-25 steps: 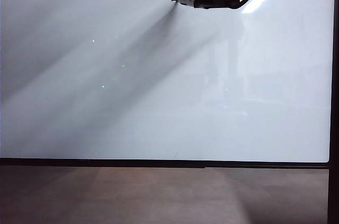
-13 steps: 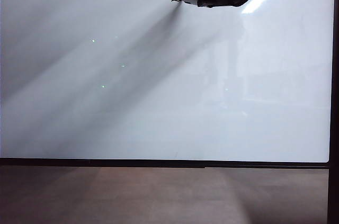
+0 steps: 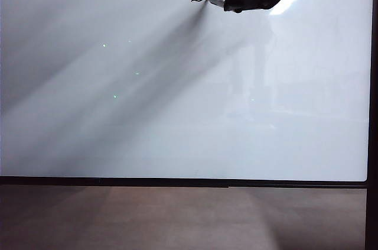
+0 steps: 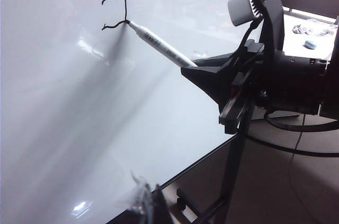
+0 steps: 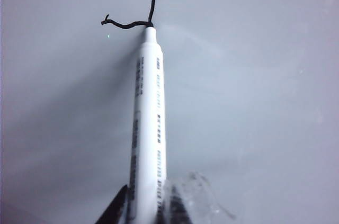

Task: Reach to the right to find the marker pen, pick it up, and write the number 3 on the whiteboard.

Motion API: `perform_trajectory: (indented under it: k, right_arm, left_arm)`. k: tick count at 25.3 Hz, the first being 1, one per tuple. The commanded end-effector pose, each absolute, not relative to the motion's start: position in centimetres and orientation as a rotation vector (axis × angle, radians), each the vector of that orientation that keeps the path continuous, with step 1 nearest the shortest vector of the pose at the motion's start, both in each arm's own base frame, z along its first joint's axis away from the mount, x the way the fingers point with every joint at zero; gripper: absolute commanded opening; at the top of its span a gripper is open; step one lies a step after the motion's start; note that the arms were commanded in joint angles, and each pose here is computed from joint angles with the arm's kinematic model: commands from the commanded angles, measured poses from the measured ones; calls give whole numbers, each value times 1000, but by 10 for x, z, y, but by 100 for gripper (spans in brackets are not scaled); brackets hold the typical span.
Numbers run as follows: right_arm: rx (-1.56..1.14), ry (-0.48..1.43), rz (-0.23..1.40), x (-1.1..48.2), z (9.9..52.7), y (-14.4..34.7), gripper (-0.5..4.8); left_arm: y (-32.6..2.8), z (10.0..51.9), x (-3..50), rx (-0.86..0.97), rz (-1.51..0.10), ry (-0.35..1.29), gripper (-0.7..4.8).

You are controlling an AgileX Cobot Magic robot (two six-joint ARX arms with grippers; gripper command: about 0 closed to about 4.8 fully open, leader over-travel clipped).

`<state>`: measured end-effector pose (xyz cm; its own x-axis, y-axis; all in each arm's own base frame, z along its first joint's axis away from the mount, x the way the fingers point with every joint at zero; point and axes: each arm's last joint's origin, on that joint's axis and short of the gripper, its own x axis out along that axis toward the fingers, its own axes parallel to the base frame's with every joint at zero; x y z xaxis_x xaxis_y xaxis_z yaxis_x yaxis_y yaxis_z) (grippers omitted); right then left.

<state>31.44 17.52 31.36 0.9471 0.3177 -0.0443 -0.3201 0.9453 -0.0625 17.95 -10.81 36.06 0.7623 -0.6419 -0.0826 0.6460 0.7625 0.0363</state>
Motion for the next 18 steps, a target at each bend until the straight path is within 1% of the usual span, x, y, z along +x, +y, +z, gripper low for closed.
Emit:
perform_trajectory:
  k: [1,9,18]
  right_arm:
    - [-51,13,287,314,319,172,49]
    - [25,-43,338,292,349,166,49]
    - [66,-150,330,235,405,134,49]
  left_arm:
    - [-108,363,179,62,-704,51,-5]
    - [-107,363,179,62,-696,50,-5]
    - [-106,365,177,56,-697,43,-5]
